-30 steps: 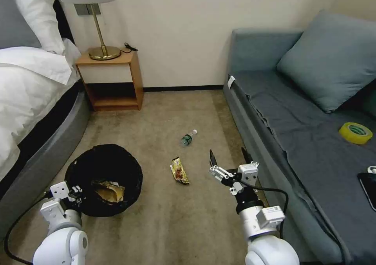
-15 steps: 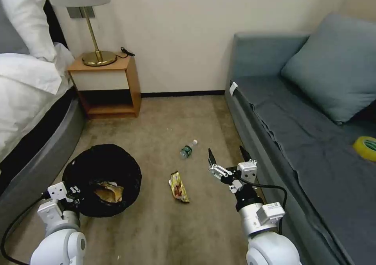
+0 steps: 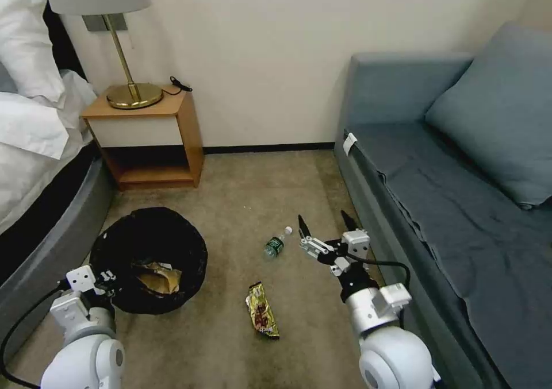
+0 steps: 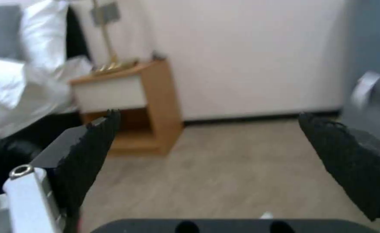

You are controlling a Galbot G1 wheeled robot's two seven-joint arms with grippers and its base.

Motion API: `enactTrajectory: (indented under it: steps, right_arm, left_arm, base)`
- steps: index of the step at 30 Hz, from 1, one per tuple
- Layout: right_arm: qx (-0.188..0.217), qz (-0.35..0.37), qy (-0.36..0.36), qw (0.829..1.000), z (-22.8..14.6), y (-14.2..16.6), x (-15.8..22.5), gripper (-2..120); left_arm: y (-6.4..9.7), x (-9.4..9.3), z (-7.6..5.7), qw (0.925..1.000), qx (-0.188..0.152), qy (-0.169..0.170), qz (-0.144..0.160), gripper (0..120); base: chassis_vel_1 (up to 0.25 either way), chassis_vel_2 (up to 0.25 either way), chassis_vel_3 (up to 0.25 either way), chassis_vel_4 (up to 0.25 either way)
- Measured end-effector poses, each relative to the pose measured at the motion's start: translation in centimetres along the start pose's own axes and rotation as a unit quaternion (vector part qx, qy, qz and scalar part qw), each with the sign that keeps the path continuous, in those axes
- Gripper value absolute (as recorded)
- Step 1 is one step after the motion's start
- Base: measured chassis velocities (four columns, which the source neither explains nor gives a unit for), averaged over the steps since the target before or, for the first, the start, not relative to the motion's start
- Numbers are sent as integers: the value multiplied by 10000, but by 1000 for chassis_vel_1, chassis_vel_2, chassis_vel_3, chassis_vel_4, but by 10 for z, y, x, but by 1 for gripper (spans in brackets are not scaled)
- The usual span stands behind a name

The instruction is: Pick up the trash bin, then pick up the garbage on the floor and place it into the trash bin.

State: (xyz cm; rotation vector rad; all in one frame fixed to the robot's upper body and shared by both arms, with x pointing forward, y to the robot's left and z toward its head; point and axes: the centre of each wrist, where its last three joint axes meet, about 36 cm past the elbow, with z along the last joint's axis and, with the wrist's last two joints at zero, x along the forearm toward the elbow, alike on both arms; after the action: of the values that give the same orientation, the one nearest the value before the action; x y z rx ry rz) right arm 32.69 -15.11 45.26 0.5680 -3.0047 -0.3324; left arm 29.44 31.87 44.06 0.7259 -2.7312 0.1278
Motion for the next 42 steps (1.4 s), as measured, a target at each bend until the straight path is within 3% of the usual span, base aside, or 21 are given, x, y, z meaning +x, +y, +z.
enactTrajectory:
  steps: [9, 12, 14, 18, 24, 26, 27, 30, 35, 42]
  right_arm:
    - [-151, -192, 826, 9963, 5, -6, -40, 100]
    - [-282, -242, 1609, 9863, 17, -10, -67, 100]
    - [-282, -242, 1609, 9863, 17, -10, -67, 100]
    - [-226, -383, 2650, 9632, 20, -10, -103, 100]
    - [2, -427, 3161, 9478, 29, -16, -131, 100]
    - [57, -462, 3814, 9232, 44, -23, -153, 100]
    - [57, -462, 3814, 9232, 44, -23, -153, 100]
    - [350, -600, 4574, 8866, 82, -31, -166, 100]
    - [594, -904, 5024, 8579, 136, -7, -161, 100]
    - [817, -1209, 5102, 8476, 174, 14, -160, 100]
  left_arm:
    - [1, 1, -3, 10000, 16, -32, -11, 2]
    - [0, 0, -3, 10000, 38, -46, -14, 2]
    - [0, 0, -3, 10000, 39, -46, -14, 2]
    - [0, 0, -4, 10000, 49, -80, -5, 2]
    - [-1, -3, -3, 10000, 51, -80, -7, 2]
    - [-2, -8, 1, 10000, 56, -51, -12, 2]
    - [-2, -8, 1, 10000, 56, -51, -12, 2]
    - [-4, -12, 3, 10000, 50, -34, -16, 2]
    - [-4, -13, 4, 10000, 53, -56, -14, 2]
    - [-2, -9, 7, 10000, 56, -76, -28, 2]
  base:
    - [18, -17, -15, 12]
    - [0, 0, 0, 0]
    - [0, 0, 0, 0]
    - [0, 0, 0, 0]
    - [0, 0, 0, 0]
    - [0, 0, 0, 0]
    - [0, 0, 0, 0]
    - [0, 0, 0, 0]
    - [0, 0, 0, 0]
    - [0, 0, 0, 0]
